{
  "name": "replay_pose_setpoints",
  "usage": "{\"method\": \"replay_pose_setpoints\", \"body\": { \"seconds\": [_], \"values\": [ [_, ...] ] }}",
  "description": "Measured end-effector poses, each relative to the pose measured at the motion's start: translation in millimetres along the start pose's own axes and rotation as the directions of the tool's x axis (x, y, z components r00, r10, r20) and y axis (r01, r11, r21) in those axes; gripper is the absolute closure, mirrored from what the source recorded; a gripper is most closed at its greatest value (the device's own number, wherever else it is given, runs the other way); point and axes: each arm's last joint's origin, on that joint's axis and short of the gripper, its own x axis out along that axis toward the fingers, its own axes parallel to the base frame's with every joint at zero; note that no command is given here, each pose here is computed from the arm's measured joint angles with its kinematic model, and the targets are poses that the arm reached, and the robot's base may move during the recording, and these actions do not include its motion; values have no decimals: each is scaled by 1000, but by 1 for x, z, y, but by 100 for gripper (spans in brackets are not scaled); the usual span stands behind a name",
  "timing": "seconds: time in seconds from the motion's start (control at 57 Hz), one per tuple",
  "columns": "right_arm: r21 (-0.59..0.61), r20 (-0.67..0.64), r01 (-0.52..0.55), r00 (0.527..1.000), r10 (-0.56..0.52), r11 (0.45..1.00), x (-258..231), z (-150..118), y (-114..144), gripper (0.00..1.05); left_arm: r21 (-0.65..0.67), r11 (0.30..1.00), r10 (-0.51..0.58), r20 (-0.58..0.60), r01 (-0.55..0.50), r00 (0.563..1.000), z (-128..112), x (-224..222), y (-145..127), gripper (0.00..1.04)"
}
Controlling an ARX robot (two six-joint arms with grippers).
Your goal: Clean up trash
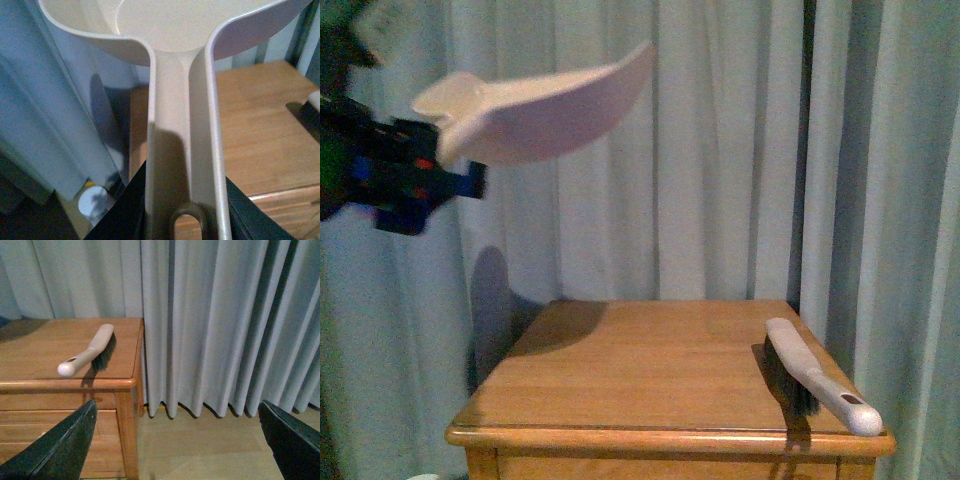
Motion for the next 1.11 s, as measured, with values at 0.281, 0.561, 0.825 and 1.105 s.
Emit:
{"method": "replay_pose_setpoints", "body": {
  "seconds": [0.281,0.561,0.825,1.105],
  "values": [
    [0,0,0,1000,0,1000,0,0,0,7,11,997,71,176,-74,982,-35,-112,34,78],
    [0,0,0,1000,0,1000,0,0,0,7,7,993,108,335,-117,936,-60,-193,46,78],
    [-49,4,146,989,-146,988,2,1,1,7,-23,992,129,322,-128,938,-75,-205,49,78],
    [-176,-230,247,931,-284,953,32,22,18,7,-20,993,118,325,-118,938,-75,-205,49,78]
  ]
}}
